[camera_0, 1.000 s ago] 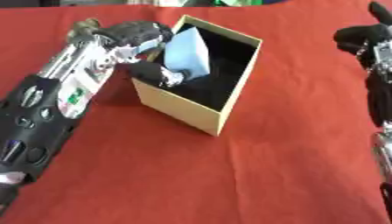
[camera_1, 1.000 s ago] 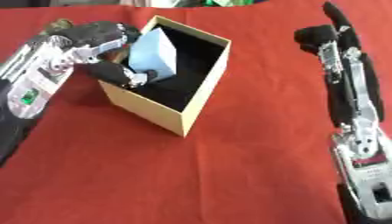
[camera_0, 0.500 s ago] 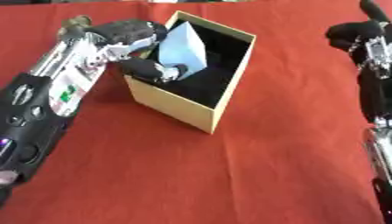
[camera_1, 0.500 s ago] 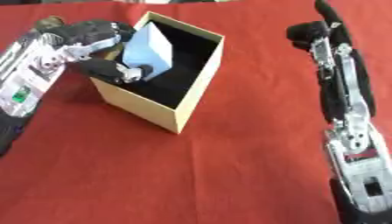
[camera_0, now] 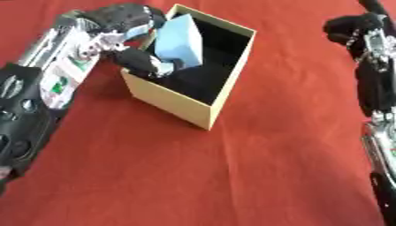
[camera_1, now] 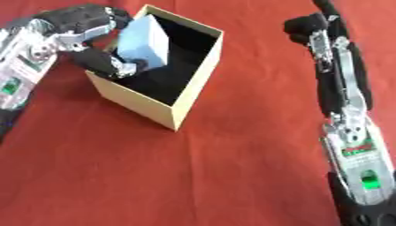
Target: Pick up objects on the table and place them in the box.
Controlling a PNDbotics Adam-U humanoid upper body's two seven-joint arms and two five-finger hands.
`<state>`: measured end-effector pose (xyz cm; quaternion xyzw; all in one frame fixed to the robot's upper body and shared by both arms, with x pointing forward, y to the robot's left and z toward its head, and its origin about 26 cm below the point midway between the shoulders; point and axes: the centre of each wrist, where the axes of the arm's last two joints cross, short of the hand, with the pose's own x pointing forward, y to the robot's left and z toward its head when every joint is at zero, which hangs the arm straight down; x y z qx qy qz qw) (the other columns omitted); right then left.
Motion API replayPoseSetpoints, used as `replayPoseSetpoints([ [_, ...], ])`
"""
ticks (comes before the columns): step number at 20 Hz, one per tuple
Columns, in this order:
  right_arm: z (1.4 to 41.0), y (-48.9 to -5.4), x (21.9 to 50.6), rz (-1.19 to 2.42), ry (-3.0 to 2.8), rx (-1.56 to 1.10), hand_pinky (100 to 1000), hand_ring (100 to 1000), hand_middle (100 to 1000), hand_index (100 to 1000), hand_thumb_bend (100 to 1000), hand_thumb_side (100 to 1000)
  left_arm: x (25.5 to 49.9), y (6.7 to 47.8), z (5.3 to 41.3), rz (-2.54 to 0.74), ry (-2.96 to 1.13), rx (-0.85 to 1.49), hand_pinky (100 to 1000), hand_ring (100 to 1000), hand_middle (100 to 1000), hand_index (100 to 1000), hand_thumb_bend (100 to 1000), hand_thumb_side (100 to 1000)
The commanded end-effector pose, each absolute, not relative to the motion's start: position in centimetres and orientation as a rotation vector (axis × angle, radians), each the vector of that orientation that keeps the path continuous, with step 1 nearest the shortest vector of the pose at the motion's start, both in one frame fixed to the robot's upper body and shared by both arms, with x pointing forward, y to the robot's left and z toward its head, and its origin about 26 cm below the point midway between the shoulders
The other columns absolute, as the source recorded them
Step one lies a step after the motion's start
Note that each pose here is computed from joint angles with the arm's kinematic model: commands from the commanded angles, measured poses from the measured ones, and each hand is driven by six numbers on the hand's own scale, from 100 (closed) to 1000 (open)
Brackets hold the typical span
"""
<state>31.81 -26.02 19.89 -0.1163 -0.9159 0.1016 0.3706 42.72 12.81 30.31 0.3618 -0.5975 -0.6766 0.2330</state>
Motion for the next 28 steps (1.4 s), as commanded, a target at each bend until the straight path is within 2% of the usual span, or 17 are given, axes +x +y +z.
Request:
replayPoseSetpoints([
  [1,20.4,-26.1,31.6,0.269,-2.369,-0.301,812,771,669,1000,100,920,42.1,13.5,32.4,-1.825,-1.661,1.057,740,878,827,837,264,837],
  [5,20.4,-26.1,31.5,0.267,-2.369,-0.297,811,771,668,1000,100,920,41.8,13.5,32.7,-1.815,-1.645,1.068,762,901,852,844,269,860],
  [8,20.4,-26.1,31.5,0.265,-2.368,-0.295,811,771,668,1000,100,920,41.7,13.6,32.8,-1.804,-1.624,1.054,771,913,867,843,240,911],
  [11,20.4,-26.0,31.5,0.265,-2.368,-0.293,811,771,668,1000,100,919,41.6,13.6,32.9,-1.788,-1.627,1.034,770,911,870,841,219,913],
  [15,20.3,-26.0,31.5,0.264,-2.367,-0.292,811,772,668,1000,100,919,41.2,13.4,33.5,-1.768,-1.658,1.040,767,902,859,829,170,887],
  [19,20.4,-26.0,31.5,0.263,-2.370,-0.291,812,772,668,1000,100,916,40.4,13.0,34.4,-1.746,-1.720,1.062,741,871,808,809,100,787],
  [20,20.4,-26.0,31.5,0.263,-2.371,-0.292,812,772,668,1000,100,915,40.2,12.8,34.6,-1.742,-1.736,1.071,728,857,788,798,100,737],
  [21,20.4,-26.0,31.6,0.262,-2.371,-0.292,812,772,668,1000,100,916,40.0,12.6,34.8,-1.741,-1.752,1.082,724,852,783,794,100,724],
  [28,20.4,-25.9,31.6,0.263,-2.373,-0.288,812,773,667,1000,100,918,38.9,11.0,34.8,-1.775,-1.810,1.104,700,815,738,756,100,680],
])
